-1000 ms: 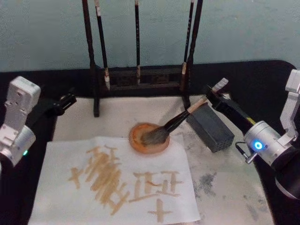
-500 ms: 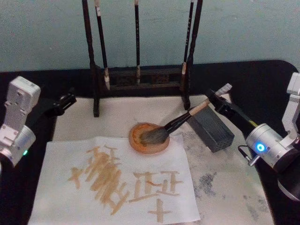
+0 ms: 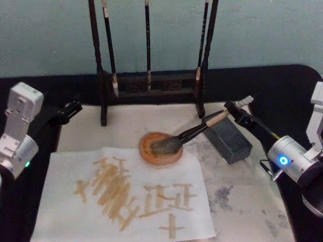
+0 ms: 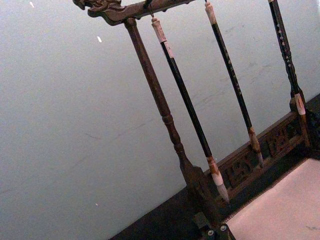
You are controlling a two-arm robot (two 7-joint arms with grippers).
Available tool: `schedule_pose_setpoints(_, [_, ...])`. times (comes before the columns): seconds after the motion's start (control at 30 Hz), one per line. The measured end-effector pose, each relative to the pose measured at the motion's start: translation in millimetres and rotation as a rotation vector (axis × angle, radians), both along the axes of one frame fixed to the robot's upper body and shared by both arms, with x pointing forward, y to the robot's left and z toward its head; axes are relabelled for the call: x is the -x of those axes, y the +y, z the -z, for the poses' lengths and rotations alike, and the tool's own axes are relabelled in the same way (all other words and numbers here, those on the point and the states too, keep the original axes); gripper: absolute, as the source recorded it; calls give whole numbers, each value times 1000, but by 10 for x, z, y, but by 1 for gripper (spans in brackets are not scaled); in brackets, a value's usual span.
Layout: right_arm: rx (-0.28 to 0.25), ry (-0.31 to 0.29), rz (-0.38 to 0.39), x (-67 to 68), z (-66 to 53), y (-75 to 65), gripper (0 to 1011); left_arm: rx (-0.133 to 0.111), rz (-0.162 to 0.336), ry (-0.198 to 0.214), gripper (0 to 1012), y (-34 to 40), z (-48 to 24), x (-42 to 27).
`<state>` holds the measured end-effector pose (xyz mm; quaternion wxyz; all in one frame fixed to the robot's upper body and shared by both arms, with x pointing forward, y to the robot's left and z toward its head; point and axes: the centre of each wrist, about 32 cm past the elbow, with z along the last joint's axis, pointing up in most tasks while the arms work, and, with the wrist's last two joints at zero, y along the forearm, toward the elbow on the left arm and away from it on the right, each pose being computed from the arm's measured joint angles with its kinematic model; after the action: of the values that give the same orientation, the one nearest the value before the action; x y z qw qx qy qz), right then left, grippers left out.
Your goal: Pick up the brush from the inkstone, write on the paper, then place the brush back to its original position.
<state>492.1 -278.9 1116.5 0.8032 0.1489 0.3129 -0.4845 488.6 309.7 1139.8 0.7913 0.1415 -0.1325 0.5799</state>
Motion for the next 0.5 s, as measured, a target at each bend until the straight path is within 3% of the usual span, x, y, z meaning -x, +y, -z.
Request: schedule_pose_setpoints(0.5, [4, 16, 4, 0, 8, -10, 180, 0, 0, 0, 1002, 0, 0, 0])
